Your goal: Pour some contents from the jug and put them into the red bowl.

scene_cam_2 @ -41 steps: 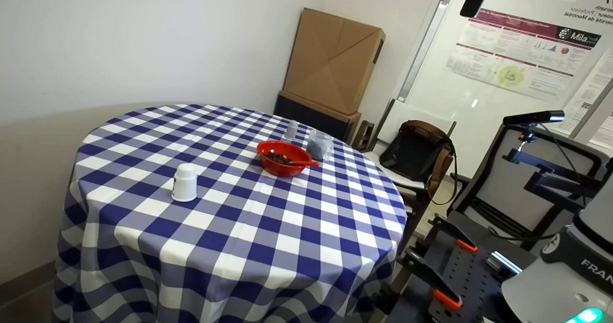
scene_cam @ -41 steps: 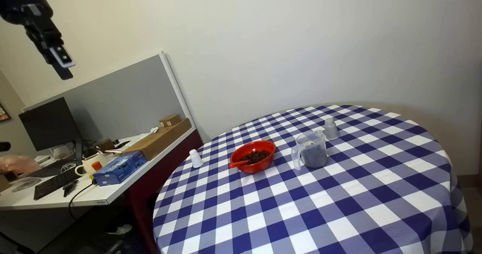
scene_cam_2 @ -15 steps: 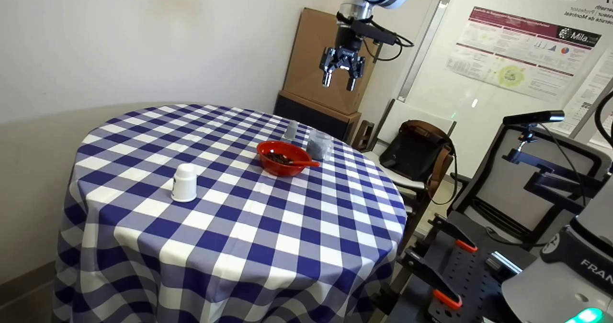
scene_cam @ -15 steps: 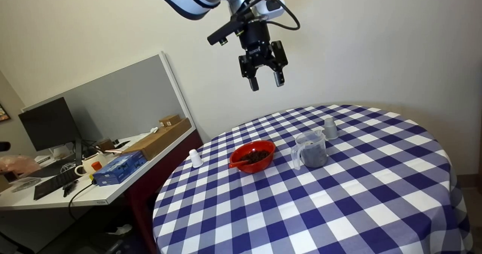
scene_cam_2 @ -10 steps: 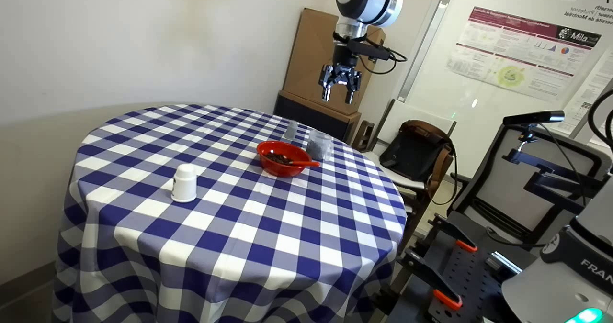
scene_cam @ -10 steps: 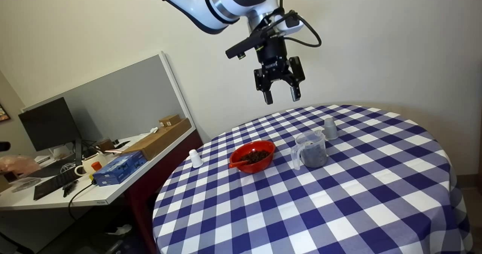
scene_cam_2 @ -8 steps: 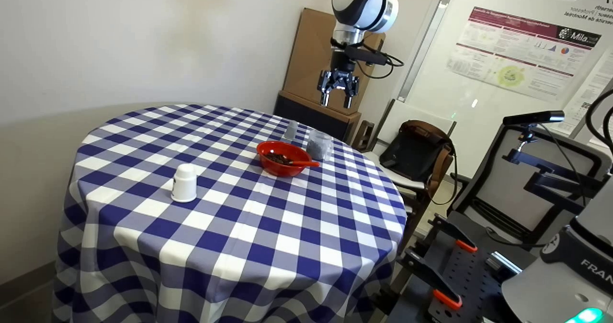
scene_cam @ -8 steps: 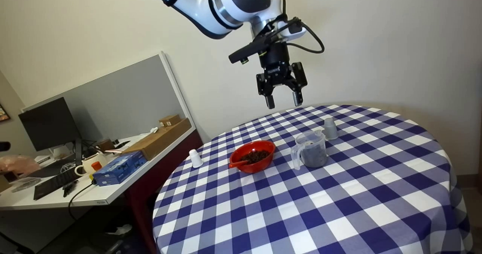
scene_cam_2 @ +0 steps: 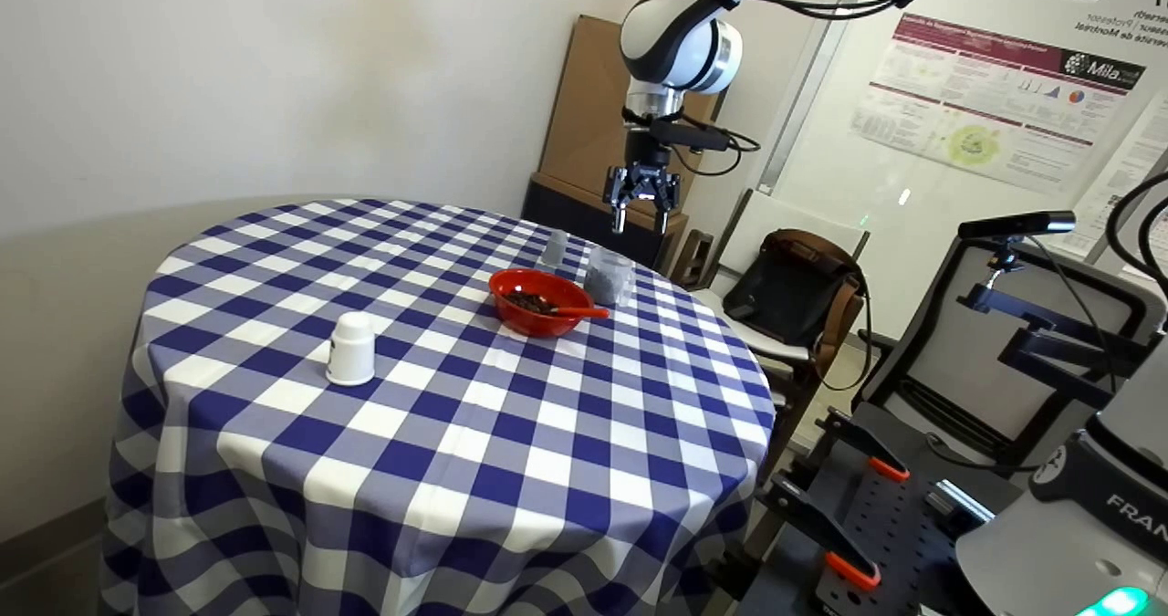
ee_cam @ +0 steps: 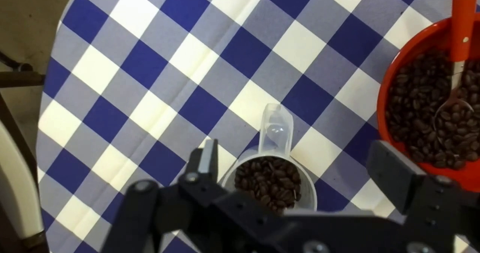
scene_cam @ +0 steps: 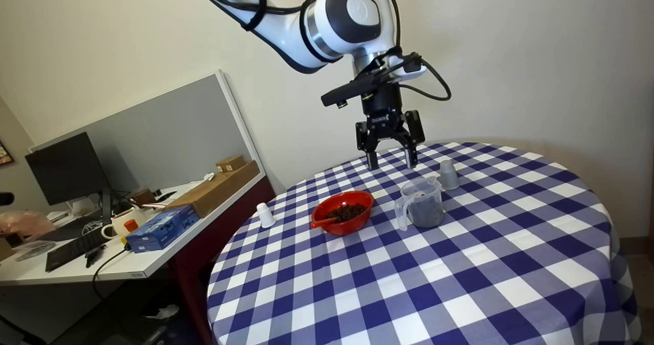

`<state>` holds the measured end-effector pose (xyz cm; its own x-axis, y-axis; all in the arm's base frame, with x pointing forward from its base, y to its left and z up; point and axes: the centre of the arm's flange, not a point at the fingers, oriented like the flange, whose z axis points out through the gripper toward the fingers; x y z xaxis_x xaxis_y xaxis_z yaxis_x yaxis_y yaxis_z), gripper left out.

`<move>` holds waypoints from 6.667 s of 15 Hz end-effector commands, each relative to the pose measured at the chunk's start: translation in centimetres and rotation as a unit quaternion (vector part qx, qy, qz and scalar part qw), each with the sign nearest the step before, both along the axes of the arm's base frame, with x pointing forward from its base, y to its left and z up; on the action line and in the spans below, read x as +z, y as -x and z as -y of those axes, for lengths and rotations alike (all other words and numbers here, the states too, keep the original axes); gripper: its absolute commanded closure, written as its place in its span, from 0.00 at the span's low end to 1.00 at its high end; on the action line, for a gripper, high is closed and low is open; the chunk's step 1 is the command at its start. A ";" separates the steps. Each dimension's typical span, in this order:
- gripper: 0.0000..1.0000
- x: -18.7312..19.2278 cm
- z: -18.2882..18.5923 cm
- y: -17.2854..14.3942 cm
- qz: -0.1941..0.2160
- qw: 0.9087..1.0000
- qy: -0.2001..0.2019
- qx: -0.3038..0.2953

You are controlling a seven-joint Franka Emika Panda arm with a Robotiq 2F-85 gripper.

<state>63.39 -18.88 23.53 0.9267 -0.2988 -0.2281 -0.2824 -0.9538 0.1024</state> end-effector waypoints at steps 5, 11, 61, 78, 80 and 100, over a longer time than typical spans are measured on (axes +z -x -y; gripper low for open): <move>0.00 -3.7 1.2 0.0 -0.031 1.000 -0.005 -0.004; 0.00 -5.5 0.3 -0.2 -0.014 1.000 0.008 -0.004; 0.88 15.2 -14.7 -3.4 -0.115 0.803 0.098 0.576; 0.88 8.7 -21.9 2.1 -0.297 0.583 0.274 0.705; 0.88 7.7 -22.6 2.5 -0.308 0.564 0.291 0.709; 0.88 1.6 -25.7 6.6 -0.332 0.370 0.482 0.721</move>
